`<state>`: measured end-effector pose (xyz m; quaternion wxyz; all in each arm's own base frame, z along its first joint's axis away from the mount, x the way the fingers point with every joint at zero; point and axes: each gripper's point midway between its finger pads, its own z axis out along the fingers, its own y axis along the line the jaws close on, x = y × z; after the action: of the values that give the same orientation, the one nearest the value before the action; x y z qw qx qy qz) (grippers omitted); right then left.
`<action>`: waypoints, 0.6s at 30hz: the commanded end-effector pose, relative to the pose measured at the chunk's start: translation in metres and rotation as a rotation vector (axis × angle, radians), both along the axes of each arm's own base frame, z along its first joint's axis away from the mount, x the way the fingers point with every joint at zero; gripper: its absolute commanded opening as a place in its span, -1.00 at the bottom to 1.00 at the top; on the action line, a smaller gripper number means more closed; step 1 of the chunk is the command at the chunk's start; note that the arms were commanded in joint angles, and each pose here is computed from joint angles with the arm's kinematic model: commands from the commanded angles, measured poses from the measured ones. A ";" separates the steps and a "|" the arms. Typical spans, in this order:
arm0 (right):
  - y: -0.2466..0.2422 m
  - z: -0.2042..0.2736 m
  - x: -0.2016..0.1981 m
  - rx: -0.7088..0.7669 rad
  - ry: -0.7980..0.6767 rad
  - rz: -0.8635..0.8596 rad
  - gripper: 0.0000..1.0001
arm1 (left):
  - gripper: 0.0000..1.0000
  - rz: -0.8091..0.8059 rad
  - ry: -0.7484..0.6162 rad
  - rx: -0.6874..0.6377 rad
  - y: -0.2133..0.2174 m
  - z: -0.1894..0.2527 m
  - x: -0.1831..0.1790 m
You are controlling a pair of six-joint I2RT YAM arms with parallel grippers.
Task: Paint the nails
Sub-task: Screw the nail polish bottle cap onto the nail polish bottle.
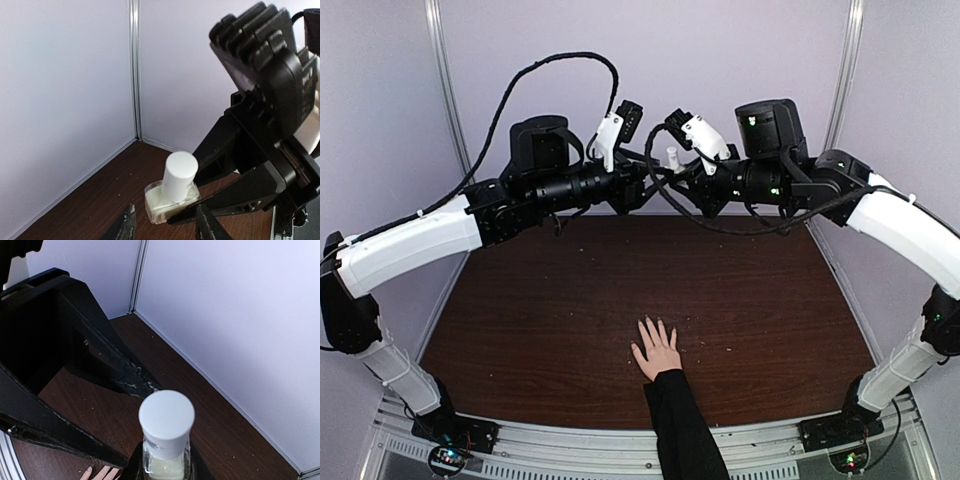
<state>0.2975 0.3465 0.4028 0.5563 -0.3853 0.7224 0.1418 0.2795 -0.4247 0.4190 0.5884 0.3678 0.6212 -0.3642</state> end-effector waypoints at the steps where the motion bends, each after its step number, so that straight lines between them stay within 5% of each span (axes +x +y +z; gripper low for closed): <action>1: -0.001 -0.001 0.006 -0.002 -0.024 -0.066 -1.00 | -0.18 0.020 -0.058 -0.099 0.004 0.036 -0.001; 18: 0.008 -0.008 0.007 -0.024 -0.025 -0.103 -1.00 | -0.31 0.012 -0.055 -0.131 0.002 0.040 -0.003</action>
<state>0.3017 0.3519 0.3912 0.5583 -0.3717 0.7345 0.1032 0.2812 -0.4240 0.4347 0.6084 0.3490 0.6065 -0.3744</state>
